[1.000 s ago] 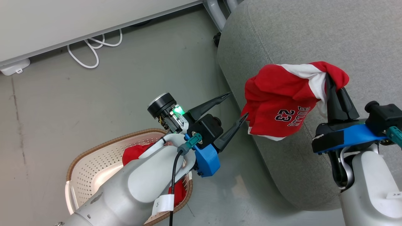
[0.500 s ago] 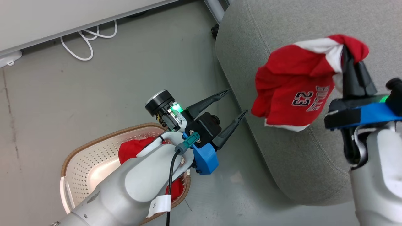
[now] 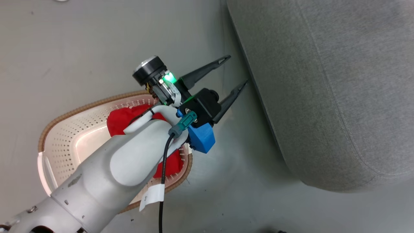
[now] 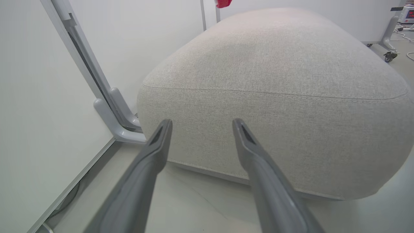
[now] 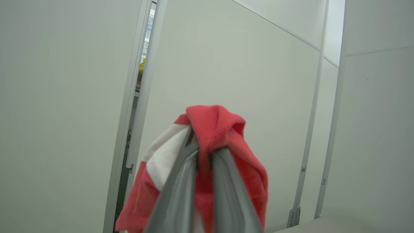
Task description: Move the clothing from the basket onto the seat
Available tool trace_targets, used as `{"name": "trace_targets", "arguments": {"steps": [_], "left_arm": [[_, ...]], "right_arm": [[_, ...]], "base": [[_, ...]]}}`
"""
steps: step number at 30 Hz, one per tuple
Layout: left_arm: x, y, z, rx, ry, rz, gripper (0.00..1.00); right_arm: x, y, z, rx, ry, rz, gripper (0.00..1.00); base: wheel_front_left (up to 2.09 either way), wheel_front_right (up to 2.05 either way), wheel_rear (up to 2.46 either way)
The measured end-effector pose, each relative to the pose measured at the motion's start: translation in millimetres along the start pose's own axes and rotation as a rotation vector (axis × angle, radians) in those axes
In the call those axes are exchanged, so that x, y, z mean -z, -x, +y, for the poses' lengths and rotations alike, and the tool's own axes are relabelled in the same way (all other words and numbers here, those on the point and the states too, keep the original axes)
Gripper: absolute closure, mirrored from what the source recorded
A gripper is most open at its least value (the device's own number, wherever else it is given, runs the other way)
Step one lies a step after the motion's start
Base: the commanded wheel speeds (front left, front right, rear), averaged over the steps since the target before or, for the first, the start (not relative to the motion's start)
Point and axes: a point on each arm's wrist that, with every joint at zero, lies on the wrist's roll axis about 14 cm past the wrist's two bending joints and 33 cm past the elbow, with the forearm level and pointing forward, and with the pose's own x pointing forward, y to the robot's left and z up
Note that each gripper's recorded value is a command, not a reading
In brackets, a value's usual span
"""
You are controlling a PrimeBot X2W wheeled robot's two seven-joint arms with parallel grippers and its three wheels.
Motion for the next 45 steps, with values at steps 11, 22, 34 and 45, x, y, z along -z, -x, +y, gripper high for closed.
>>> {"name": "trace_targets", "arguments": {"steps": [11,22,34,45], "left_arm": [[67.7,-4.0,20.9,-0.005,0.075,0.042,0.00],[85.3,-3.1,16.8,0.009,0.103,0.049,0.00],[70.9,-0.2,22.8,-0.015,0.081,0.036,0.00],[6.0,6.3,24.0,-0.100,0.057,-0.038,0.00]], "right_arm": [[107.1,-1.3,-18.9,0.075,0.099,0.189,1.00],[230.7,109.1,-8.9,0.147,0.043,0.585,1.00],[224.7,131.3,-14.1,0.168,0.024,0.618,0.00],[149.6,149.7,-23.7,0.117,0.061,0.516,0.00]], "base": [[0.00,0.00,0.00],[0.00,0.00,0.00],[0.00,0.00,0.00],[0.00,0.00,0.00]]}}
